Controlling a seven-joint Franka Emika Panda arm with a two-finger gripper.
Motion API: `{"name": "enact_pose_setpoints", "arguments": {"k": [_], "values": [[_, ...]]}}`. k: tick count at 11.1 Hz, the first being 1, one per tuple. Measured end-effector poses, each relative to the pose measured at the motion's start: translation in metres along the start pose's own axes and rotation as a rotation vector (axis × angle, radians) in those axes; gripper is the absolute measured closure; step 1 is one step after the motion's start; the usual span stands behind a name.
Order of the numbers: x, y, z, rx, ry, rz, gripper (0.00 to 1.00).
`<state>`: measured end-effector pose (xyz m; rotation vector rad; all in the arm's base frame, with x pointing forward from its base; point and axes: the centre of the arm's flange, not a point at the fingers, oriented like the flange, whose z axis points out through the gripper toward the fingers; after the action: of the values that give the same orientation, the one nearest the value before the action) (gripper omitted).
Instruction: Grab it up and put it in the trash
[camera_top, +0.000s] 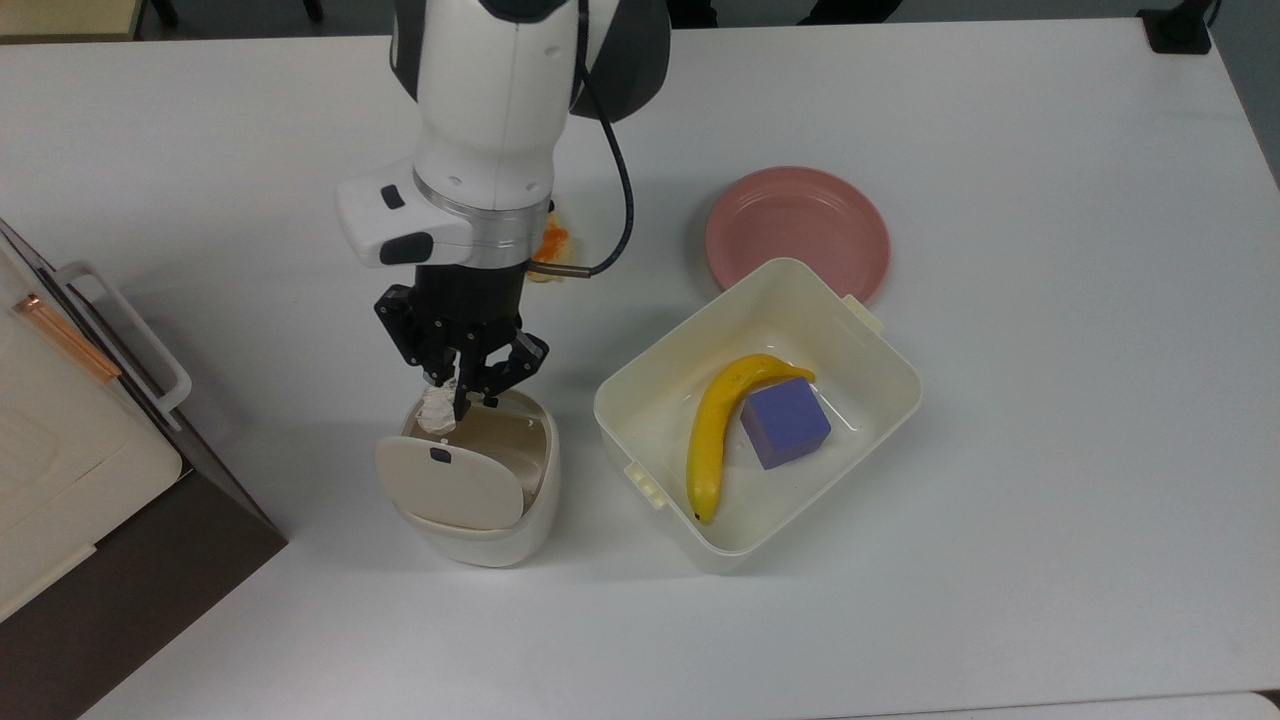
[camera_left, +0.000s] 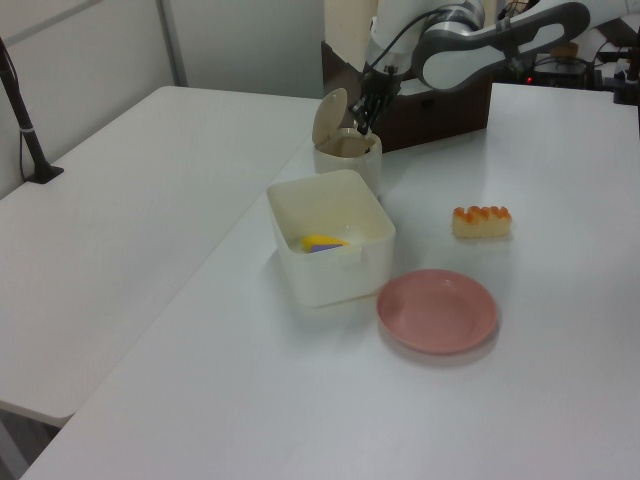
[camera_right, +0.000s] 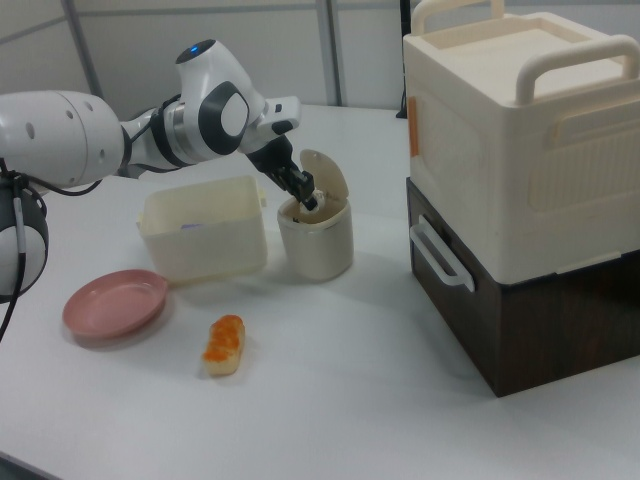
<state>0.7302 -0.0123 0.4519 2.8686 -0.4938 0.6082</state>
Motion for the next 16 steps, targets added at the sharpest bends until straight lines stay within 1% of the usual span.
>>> {"name": "enact_pose_setpoints", "arguments": {"k": [4, 6, 7, 9, 10, 11, 12, 13, 14, 16], "values": [[-0.002, -0.005, 0.003, -0.004, -0.001, 0.018, 0.87], [-0.004, -0.006, 0.009, -0.019, -0.001, 0.022, 0.79], [-0.005, -0.006, 0.011, -0.02, -0.004, 0.022, 0.73], [-0.005, -0.006, 0.013, -0.021, -0.006, 0.022, 0.42], [-0.005, -0.006, 0.013, -0.02, -0.006, 0.022, 0.29], [-0.005, -0.006, 0.013, -0.02, -0.006, 0.022, 0.12], [-0.004, -0.006, 0.012, -0.021, -0.003, 0.02, 0.0], [-0.004, -0.006, 0.011, -0.021, -0.001, 0.0, 0.0], [-0.005, -0.006, 0.01, -0.028, -0.013, -0.049, 0.0], [-0.01, -0.002, 0.001, -0.05, -0.08, -0.148, 0.0]]}}
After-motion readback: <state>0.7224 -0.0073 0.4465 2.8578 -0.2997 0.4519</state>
